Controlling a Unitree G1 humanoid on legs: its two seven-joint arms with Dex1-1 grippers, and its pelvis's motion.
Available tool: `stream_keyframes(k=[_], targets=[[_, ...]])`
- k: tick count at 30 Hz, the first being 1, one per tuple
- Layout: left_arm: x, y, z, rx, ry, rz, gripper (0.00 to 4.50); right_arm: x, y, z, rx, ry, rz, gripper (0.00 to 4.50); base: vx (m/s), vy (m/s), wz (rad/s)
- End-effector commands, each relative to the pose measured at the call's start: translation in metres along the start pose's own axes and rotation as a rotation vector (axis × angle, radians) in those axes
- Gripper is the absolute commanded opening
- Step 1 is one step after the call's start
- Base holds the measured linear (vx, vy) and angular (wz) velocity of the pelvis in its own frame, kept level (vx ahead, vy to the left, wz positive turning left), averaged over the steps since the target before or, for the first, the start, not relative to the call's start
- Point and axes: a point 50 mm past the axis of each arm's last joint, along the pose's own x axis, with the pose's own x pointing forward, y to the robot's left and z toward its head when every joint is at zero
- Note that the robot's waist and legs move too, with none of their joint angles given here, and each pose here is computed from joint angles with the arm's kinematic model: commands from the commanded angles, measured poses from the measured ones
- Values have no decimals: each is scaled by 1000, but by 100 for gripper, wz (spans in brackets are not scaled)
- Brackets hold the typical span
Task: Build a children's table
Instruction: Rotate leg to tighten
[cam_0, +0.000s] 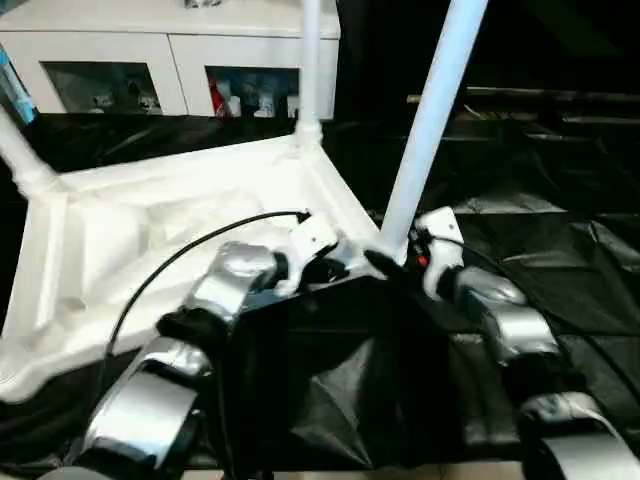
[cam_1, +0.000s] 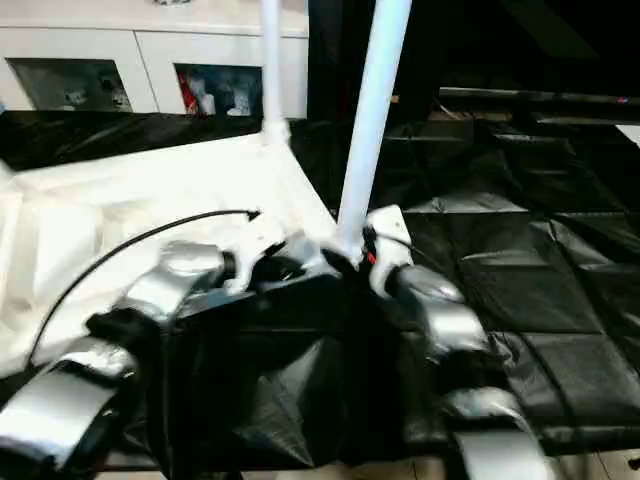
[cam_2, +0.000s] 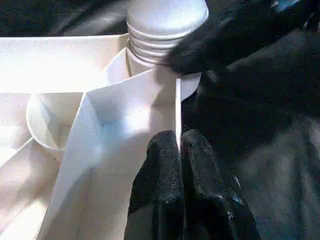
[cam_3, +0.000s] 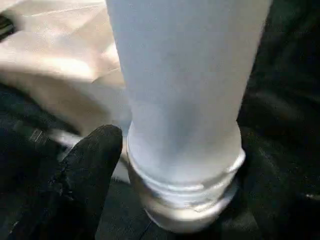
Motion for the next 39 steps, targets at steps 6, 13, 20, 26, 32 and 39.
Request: stream_keyframes(k=[6,13,20,26,32,39], targets=[[-12,-8,6,42,-86,-163,0,-18,8,-2,-74,76,233,376,0,0,0],[-19,-10,4,36,-76,-218,0,-24,7,-3,-88,107,266,376,0,0,0],[-17,-14,6,34,-87,-237,0,-19,14,-2,-66,80,297,343,0,0,0],[-13,-11,8,33,-75,-179,0,-16,18,-7,-50,93,297,300,0,0,0],[1,-3,9,-3,-50,-10,0,-8,16,-17,-15,117,165,282,0,0,0],[32,-1,26,-78,-52,185,0,23,13,-28,189,88,-236,279,0,0,0]])
